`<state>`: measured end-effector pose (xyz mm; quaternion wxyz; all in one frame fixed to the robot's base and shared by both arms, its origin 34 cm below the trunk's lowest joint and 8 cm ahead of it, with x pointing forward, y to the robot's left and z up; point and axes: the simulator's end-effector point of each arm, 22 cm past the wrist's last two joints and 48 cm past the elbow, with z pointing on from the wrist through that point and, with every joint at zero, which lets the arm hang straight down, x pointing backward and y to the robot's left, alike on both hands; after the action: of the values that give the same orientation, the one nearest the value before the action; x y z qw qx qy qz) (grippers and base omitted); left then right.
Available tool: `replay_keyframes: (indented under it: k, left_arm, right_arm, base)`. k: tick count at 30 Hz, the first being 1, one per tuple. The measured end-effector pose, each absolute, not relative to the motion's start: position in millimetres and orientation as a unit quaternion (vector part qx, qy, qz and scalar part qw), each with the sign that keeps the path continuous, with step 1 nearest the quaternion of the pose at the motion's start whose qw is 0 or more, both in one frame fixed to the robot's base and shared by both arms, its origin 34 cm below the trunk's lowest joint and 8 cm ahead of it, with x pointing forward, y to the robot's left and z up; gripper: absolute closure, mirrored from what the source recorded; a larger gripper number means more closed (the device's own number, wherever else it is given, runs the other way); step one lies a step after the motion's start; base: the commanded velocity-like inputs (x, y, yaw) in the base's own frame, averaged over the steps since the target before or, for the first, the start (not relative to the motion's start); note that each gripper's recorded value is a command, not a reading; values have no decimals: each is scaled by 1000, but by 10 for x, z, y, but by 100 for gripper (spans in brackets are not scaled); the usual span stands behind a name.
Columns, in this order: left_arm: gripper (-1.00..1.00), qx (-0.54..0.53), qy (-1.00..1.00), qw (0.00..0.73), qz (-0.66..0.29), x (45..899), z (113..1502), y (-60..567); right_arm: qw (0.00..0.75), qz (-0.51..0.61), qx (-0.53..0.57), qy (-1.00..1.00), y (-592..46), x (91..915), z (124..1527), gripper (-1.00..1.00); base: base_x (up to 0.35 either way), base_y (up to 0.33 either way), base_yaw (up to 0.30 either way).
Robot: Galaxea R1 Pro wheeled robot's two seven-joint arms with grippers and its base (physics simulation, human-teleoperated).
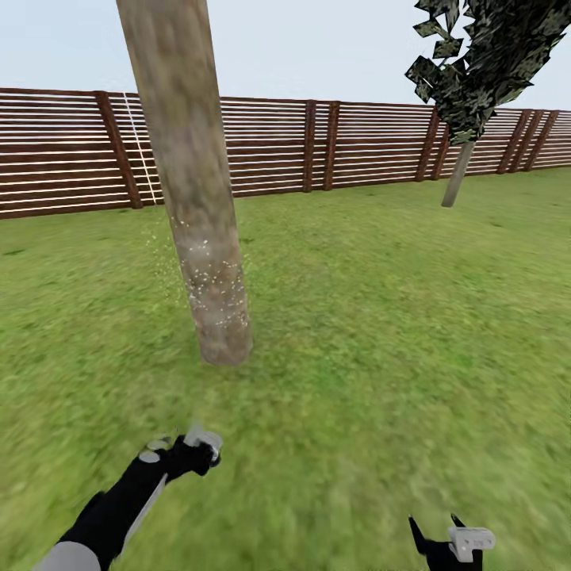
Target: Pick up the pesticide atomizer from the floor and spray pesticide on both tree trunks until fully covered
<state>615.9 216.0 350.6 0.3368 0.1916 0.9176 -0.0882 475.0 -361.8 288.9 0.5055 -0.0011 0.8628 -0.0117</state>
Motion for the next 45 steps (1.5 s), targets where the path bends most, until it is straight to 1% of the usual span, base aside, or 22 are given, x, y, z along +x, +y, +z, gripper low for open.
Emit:
replay_keyframes:
  k: [1,2,3,4,5,6,8,9,11,13,16,21,23,26,27,32,42,45]
  left_arm:
    - [100,209,923,307,-102,5926,3255,2207]
    - [100,245,915,290,-135,5708,3109,2156]
    - [100,282,906,271,-165,5542,3048,2105]
    - [100,309,899,256,-178,5451,3034,2072]
    - [100,356,886,225,-195,5259,2992,2015]
    - [100,403,869,185,-218,5011,2958,1954]
    - [100,443,848,134,-257,4692,2969,1886]
    - [100,456,838,113,-278,4562,3000,1851]
    - [100,475,823,87,-299,4444,3065,1821]
    - [100,491,818,68,-293,4387,3049,1879]
    - [100,510,813,44,-277,4311,3002,1999]
    - [100,503,822,38,-265,4428,3040,1997]
    - [100,501,824,39,-263,4503,3075,1925]
    - [100,524,812,27,-254,4463,3038,1729]
    - [100,530,810,20,-249,4448,3025,1678]
    - [100,529,816,8,-232,4564,3070,1581]
    - [100,541,804,32,-243,4729,3208,1190]
    - [100,547,799,41,-244,4823,3279,1069]
  right_arm:
    - [508,-11,-8,861,-3607,4776,2905,-100]
    - [520,-9,-51,853,-3533,4979,3022,-100]
    - [520,11,-118,846,-3224,5301,3126,-100]
    - [512,27,-154,845,-2972,5538,3177,-100]
    - [489,49,-206,846,-2579,5779,3200,-100]
    - [471,84,-281,832,-2025,6099,3359,-100]
    - [432,149,-369,810,-1402,6118,3465,-100]
    - [422,171,-390,800,-1247,6100,3521,-100]
    - [420,211,-431,771,-1012,6121,3763,-100]
    - [410,254,-472,738,-826,6019,3966,-100]
    - [411,268,-484,724,-715,5995,4063,-100]
    - [404,273,-493,721,-679,5942,4044,-100]
    - [376,289,-532,702,-533,5725,3984,-100]
    - [365,295,-548,693,-468,5637,3964,-100]
    - [364,296,-550,691,-457,5625,3964,100]
    - [363,300,-551,689,-412,5610,3976,100]
    - [364,311,-554,681,-231,5564,4017,100]
    - [334,330,-588,659,-134,5325,3979,100]
  base:
    - [0,0,0]
    - [0,0,0]
    - [0,0,0]
    - [0,0,0]
    - [0,0,0]
    - [0,0,0]
    - [0,0,0]
    - [0,0,0]
    - [0,0,0]
    - [0,0,0]
    - [0,0,0]
    - [0,0,0]
    - [0,0,0]
    - [0,0,0]
    - [0,0,0]
    - [0,0,0]
    - [0,0,0]
    - [0,0,0]
